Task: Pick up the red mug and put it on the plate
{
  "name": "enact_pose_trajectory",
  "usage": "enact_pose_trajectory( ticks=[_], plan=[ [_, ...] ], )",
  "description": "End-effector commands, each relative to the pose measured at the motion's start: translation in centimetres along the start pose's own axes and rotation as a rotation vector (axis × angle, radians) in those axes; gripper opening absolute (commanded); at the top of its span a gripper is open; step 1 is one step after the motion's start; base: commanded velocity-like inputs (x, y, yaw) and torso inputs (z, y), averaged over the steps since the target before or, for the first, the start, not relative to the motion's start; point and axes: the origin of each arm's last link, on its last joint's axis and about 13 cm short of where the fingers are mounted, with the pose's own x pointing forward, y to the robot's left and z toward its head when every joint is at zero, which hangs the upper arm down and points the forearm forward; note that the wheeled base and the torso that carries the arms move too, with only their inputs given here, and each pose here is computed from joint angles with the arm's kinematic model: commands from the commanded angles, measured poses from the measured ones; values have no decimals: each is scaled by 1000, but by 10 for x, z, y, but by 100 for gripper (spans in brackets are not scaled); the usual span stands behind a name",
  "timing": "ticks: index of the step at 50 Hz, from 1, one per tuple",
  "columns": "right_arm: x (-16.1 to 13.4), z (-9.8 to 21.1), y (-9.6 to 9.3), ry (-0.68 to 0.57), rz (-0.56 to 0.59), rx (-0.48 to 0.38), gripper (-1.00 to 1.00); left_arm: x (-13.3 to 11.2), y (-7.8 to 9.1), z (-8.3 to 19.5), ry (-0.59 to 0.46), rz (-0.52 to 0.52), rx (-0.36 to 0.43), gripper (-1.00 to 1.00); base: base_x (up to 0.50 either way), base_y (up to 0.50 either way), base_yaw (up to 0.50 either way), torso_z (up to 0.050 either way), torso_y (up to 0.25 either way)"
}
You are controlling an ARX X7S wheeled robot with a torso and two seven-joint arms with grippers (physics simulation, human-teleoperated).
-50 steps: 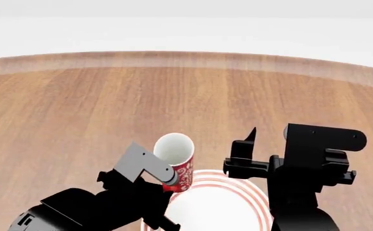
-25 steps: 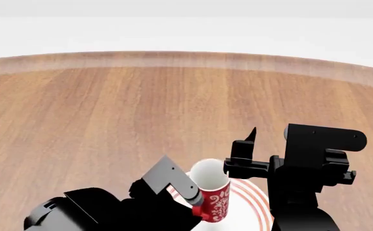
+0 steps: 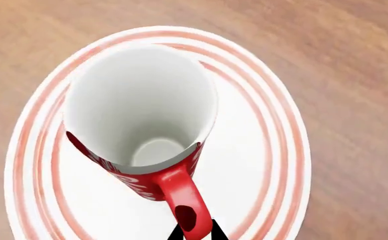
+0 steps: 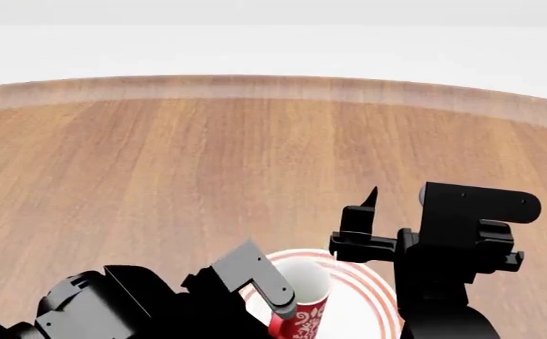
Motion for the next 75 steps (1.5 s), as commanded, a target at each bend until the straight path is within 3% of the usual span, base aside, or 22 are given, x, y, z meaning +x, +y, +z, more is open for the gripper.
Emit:
enact_pose_trajectory(
  ticks=[1, 24, 25, 45, 52, 60, 65, 75],
  plan=[
    [0, -1, 0, 2, 2, 1, 100, -2, 1, -2, 55, -18, 5, -100, 0, 0, 0, 0, 0],
    [1, -4, 2, 5, 7, -5, 100, -1, 2, -10, 83, -31, -24, -100, 0, 0, 0, 0, 0],
    [1, -5, 2, 5, 6, -6, 100, -1, 1, -11, 93, -29, -30, 100, 0, 0, 0, 0, 0],
    [0, -3, 3, 2, 11, -4, 100, 1, -2, -12, 113, -30, -4, 100, 0, 0, 0, 0, 0],
    [1, -5, 3, 7, 9, -6, 100, 2, -7, -3, 78, -95, 31, 100, 0, 0, 0, 0, 0],
    [2, -10, 5, 18, 14, -11, 100, -4, -10, 10, 83, -23, 73, 100, 0, 0, 0, 0, 0],
    [1, -10, 5, 18, 14, -11, 100, -22, -19, 10, 118, 57, 85, 100, 0, 0, 0, 0, 0],
    [1, -9, 6, 18, 15, -12, 100, -54, -44, 13, 119, 99, 146, 100, 0, 0, 0, 0, 0]
  ],
)
